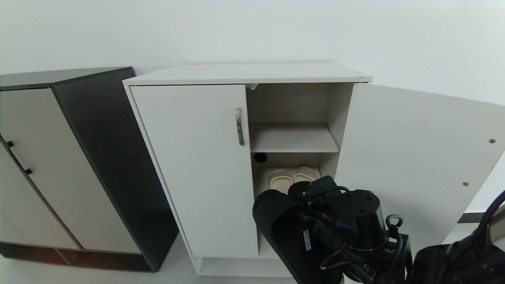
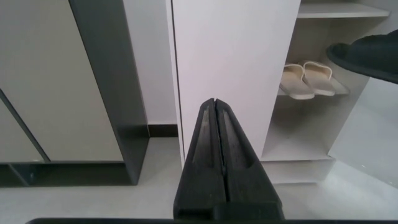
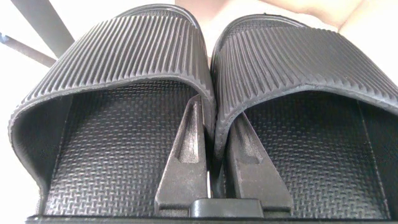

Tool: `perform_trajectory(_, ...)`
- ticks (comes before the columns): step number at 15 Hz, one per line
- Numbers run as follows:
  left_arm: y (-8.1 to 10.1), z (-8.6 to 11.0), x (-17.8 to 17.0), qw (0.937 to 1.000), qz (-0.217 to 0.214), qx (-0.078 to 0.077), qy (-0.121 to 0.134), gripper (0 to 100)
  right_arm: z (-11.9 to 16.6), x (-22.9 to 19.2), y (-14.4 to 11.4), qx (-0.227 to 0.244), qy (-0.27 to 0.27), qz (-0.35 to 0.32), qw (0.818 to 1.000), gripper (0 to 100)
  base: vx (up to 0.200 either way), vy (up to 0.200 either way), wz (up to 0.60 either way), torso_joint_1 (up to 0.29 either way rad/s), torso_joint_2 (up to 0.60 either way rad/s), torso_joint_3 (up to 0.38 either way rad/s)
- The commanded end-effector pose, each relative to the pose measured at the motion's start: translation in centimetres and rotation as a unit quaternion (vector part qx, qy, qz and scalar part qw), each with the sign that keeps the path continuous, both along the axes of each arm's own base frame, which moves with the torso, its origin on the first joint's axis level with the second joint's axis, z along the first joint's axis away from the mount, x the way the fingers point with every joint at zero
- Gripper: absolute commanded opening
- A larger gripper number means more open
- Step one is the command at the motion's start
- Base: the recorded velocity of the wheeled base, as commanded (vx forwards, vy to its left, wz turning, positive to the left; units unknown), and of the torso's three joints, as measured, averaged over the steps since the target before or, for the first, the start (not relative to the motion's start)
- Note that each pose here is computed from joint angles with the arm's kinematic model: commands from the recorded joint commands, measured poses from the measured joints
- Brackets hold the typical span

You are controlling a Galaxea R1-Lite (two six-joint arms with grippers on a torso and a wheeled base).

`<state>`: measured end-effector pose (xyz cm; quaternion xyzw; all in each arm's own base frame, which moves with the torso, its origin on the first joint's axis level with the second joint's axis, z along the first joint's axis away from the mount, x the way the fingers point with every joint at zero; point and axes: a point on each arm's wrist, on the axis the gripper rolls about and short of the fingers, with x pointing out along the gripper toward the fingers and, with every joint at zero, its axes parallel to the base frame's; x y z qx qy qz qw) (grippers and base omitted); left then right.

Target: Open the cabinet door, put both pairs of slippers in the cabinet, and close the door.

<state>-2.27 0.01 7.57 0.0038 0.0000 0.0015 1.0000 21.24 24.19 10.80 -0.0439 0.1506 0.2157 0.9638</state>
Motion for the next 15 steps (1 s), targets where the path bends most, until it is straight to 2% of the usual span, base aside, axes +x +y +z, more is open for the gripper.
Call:
perform_trajectory(1,0.0,0.0,0.0,1.0000,0.000,0.000,0.000,0,-0.2,0.0,0.1,-0.002,0.001,0.000,1.000,0,0.000,0.000,0.00,0.000,0.00,0.000)
perform_trajectory(4,0.0,0.0,0.0,1.0000,0.001,0.000,0.000,0,-0.5,0.1,0.1,-0.011,0.002,0.002,1.000,0,0.000,0.000,0.00,-0.019,0.13,0.111)
perform_trajectory(6,0.0,0.0,0.0,1.0000,0.002,0.000,0.000,0,-0.5,0.1,0.1,-0.011,0.003,0.002,1.000,0,0.000,0.000,-0.60,0.005,0.01,0.019)
perform_trajectory(13,0.0,0.0,0.0,1.0000,0.001,0.000,0.000,0,-0.8,0.4,0.4,-0.014,0.004,0.002,1.000,0,0.000,0.000,0.00,0.000,0.00,0.000)
perform_trajectory(15,0.0,0.0,0.0,1.0000,0.001,0.000,0.000,0,0.0,1.5,1.6,-0.017,-0.009,-0.040,0.999,0,0.000,0.000,0.00,0.000,0.00,0.000)
